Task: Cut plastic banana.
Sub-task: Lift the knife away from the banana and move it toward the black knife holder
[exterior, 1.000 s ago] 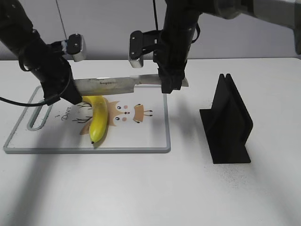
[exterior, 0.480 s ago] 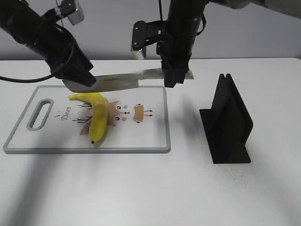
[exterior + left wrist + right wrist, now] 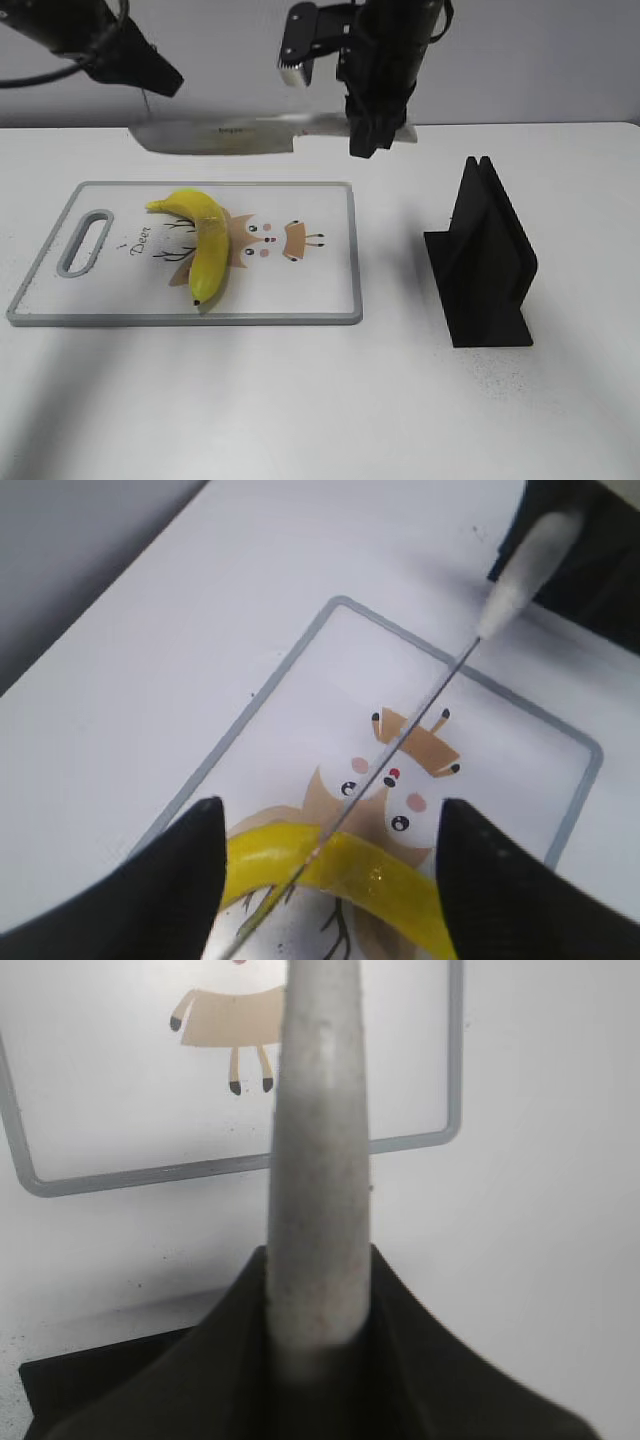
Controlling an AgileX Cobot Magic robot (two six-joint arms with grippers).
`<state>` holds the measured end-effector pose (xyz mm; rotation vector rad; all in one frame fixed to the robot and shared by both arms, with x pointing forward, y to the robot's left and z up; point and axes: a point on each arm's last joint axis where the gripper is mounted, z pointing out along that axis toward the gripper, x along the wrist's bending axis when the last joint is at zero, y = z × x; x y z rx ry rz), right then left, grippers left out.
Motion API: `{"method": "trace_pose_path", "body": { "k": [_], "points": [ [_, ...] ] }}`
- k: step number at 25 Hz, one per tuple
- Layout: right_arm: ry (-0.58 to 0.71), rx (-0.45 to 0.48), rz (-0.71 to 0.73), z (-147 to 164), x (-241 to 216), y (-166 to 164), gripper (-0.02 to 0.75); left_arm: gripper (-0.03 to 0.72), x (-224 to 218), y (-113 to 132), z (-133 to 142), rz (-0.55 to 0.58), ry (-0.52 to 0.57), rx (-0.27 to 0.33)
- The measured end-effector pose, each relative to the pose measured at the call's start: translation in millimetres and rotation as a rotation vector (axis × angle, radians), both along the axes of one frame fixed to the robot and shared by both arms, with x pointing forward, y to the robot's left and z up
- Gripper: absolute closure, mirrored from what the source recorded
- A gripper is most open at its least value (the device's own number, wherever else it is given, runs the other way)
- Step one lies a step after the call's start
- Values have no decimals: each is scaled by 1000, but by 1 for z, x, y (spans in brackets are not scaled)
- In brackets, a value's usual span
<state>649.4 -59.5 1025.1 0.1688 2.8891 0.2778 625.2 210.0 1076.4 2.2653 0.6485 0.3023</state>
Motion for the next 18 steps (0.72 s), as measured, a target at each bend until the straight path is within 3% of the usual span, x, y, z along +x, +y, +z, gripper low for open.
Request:
{"method": "trace_pose_path", "body": {
  "k": [2,5,11,15,18],
  "points": [
    [-20,35,-60,18,-5,-3,577,60,-4,9,12,99,40,-46],
    [-40,95,-168,43,-12,-7,577,72,-13,23,24,204,114,-67],
    [-84,188,-266,85,-28,-15,577,91,-27,50,32,418,353,44],
    [-90,272,-383,111,-40,-21,577,99,-29,63,40,611,385,104],
    [-82,343,-502,127,-49,-26,577,99,-37,66,52,675,372,91]
  ]
}}
